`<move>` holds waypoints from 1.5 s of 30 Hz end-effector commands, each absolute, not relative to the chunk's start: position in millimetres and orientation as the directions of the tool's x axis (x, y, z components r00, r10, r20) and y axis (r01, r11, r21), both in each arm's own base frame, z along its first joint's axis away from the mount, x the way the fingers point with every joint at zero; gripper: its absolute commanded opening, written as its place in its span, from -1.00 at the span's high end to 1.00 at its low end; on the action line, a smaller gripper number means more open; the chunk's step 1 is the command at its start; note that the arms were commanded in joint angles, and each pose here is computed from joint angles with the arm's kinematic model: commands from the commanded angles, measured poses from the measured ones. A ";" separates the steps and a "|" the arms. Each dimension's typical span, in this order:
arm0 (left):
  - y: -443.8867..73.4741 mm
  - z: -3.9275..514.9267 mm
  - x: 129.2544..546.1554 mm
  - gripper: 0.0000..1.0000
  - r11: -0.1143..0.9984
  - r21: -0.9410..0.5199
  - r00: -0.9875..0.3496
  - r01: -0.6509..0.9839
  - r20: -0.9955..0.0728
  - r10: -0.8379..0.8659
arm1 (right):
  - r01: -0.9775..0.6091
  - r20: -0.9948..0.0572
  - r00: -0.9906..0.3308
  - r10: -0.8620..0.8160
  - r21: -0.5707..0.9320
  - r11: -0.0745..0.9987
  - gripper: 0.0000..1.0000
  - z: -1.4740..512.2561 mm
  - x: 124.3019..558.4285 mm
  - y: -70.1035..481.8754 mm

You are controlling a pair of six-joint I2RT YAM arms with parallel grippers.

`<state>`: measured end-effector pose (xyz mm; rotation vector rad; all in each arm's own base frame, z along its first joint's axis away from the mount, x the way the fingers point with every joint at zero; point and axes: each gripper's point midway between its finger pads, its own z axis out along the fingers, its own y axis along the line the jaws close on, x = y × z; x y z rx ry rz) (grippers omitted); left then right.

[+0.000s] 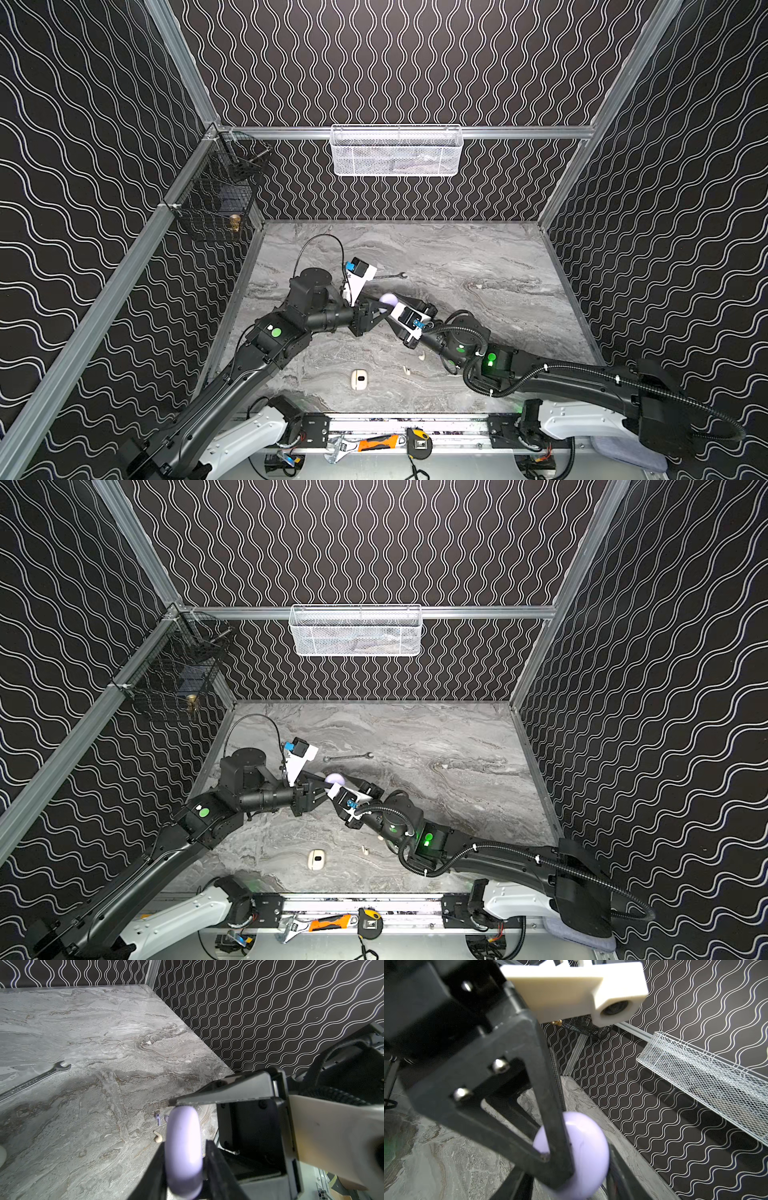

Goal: Insert the wireless bluetooth earbuds into the charging case
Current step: 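Carry the purple case toward the left gripper while the left gripper reaches to meet it, then grasp the purple case with the left gripper while the right gripper keeps holding it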

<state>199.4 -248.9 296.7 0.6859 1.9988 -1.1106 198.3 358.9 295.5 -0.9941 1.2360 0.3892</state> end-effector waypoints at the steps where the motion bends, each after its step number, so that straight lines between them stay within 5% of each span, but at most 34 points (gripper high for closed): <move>1: -257.0 303.3 190.1 0.52 0.412 -0.478 -0.566 0.776 -0.815 0.120 | -0.718 -0.906 0.358 -0.225 -0.421 0.554 0.47 308.4 198.1 361.4; 4: -258.0 301.2 190.0 0.83 0.408 -0.474 -0.564 0.780 -0.815 0.133 | -0.722 -0.907 0.357 -0.224 -0.420 0.550 0.45 308.9 197.7 362.8; 6: -258.4 300.0 190.5 1.00 0.407 -0.466 -0.557 0.785 -0.819 0.138 | -0.732 -0.912 0.351 -0.214 -0.409 0.544 0.15 308.8 196.1 364.3; 8: -255.8 298.2 195.1 1.00 0.432 -0.447 -0.542 0.784 -0.831 0.126 | -0.746 -0.918 0.341 -0.202 -0.395 0.536 -0.17 308.2 193.8 364.4; 14: -245.1 289.9 214.0 1.00 0.512 -0.295 -0.388 0.807 -0.918 0.083 | -0.769 -0.946 0.300 -0.126 -0.318 0.555 -0.57 305.2 182.4 341.5; 25: -231.3 265.4 161.5 1.00 0.361 0.131 0.130 0.923 -0.991 0.025 | -0.820 -0.969 0.242 -0.046 -0.229 0.525 -0.43 301.0 165.8 321.7; 33: -236.5 254.4 153.4 1.00 0.296 0.171 0.159 0.940 -0.985 0.063 | -0.862 -0.973 0.216 -0.081 -0.229 0.453 -0.40 293.0 160.7 340.9; 45: -239.3 256.1 142.2 1.00 0.235 0.191 0.186 0.953 -0.982 0.044 | -0.833 -0.970 0.210 -0.119 -0.241 0.499 -0.40 280.0 172.5 341.2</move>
